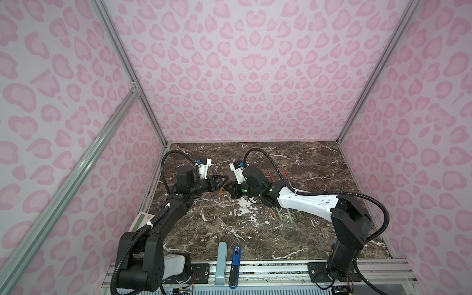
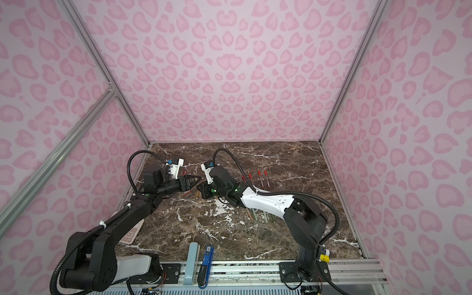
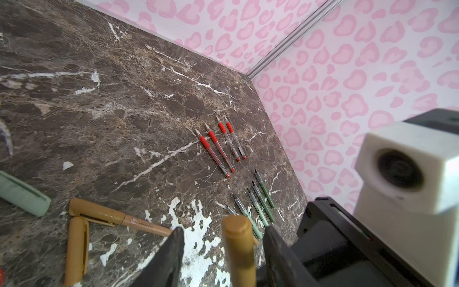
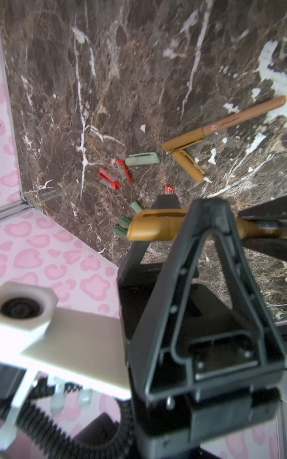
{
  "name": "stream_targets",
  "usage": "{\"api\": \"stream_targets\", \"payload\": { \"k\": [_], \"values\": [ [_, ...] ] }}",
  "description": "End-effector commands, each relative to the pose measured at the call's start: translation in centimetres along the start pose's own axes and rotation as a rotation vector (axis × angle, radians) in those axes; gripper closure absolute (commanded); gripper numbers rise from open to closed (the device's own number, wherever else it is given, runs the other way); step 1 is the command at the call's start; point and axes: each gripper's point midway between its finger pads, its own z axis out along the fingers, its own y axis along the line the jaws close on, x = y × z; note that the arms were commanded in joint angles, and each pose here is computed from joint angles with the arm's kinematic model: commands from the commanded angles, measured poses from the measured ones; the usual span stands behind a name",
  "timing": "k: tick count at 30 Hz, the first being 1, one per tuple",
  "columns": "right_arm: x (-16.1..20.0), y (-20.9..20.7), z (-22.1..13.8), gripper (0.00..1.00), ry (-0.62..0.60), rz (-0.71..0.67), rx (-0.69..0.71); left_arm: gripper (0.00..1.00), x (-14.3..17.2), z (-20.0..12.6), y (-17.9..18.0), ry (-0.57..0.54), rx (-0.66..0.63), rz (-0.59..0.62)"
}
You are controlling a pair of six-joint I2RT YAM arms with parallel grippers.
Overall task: Remove pen caps from pens
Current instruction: Open the pen cap on the pen.
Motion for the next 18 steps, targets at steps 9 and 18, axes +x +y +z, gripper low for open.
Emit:
{"api": "stream_targets", "payload": {
  "k": [9, 18],
  "values": [
    [0.8, -0.3, 0.9, 0.89, 0.013, 0.014, 0.003, 0.97, -0.9, 0.1, 0.0, -0.018, -0.021, -0.014],
    [2.0, -0.6, 2.1, 0.76, 0.087, 0.005, 0.005, 0.96, -0.9, 0.0, -0.2, -0.019, -0.017, -0.017]
  ]
}}
